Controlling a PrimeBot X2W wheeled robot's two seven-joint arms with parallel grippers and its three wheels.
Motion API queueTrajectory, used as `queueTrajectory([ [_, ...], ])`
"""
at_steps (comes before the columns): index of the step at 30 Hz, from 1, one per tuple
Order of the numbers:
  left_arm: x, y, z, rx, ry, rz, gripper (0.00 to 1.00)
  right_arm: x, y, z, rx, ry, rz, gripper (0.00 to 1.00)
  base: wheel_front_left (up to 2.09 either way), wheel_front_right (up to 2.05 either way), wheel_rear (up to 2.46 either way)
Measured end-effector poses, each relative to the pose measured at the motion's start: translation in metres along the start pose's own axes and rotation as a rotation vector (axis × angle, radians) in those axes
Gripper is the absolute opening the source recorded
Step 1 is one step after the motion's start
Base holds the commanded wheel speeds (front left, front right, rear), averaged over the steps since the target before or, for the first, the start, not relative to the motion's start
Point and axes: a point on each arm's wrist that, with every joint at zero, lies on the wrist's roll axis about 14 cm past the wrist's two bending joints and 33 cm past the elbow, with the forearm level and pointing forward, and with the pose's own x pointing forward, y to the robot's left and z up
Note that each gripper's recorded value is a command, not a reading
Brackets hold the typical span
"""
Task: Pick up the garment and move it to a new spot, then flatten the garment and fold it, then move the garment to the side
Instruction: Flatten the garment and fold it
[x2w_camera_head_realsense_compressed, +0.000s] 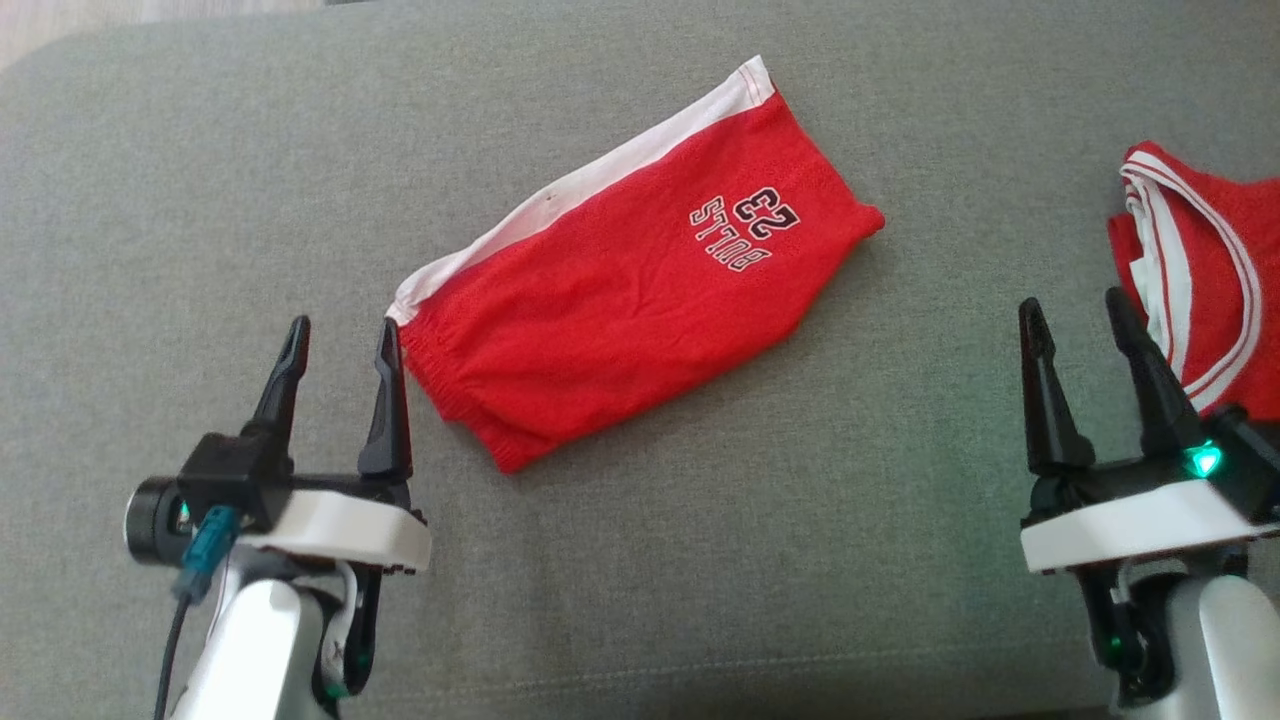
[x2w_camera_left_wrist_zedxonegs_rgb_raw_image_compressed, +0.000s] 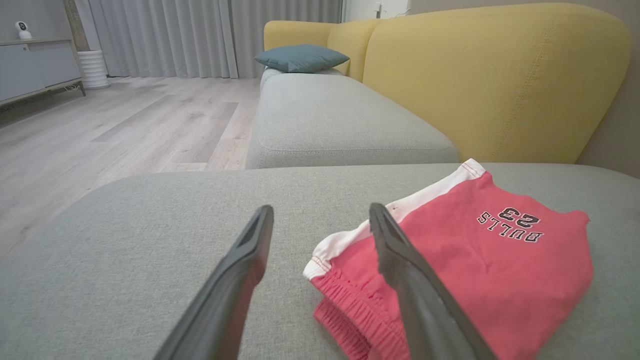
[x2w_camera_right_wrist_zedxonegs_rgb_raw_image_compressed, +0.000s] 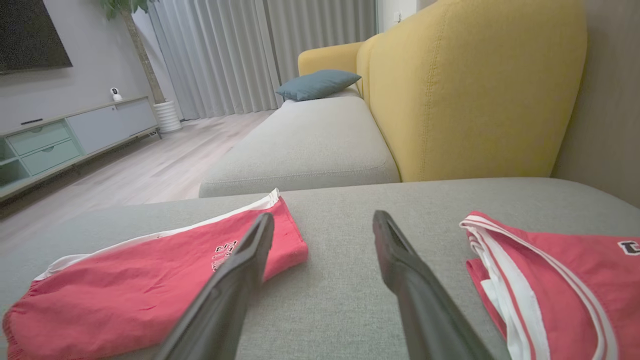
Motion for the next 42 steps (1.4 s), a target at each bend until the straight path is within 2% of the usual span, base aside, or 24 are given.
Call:
queueTrajectory([
  [11,0.000,0.002,0.002,0.001,-0.005,0.012,1.00,0.002,-0.001,0.009,-0.013,-0.014,-0.003,1.00,0.00,0.00,0.00],
  [16,0.002,0.005,0.001,0.000,-0.004,0.017,1.00,0.006,-0.001,0.002,-0.011,0.017,-0.002,1.00,0.00,0.00,0.00],
  [22,0.010,0.008,-0.006,-0.004,0.005,0.027,1.00,0.024,-0.002,-0.042,-0.017,0.212,0.034,1.00,0.00,0.00,0.00],
  [27,0.029,0.006,-0.003,-0.017,-0.021,0.018,1.00,0.075,0.012,-0.059,-0.043,0.321,0.125,1.00,0.00,0.00,0.00],
  [33,0.037,0.016,-0.011,-0.028,-0.007,0.044,1.00,0.122,0.032,-0.095,-0.092,0.524,0.221,1.00,0.00,0.00,0.00],
  [38,0.038,0.025,-0.020,-0.022,0.018,0.069,1.00,0.138,0.037,-0.129,-0.122,0.711,0.245,1.00,0.00,0.00,0.00],
  [42,0.040,0.026,-0.021,-0.016,0.019,0.070,1.00,0.148,0.042,-0.132,-0.133,0.784,0.259,1.00,0.00,0.00,0.00],
])
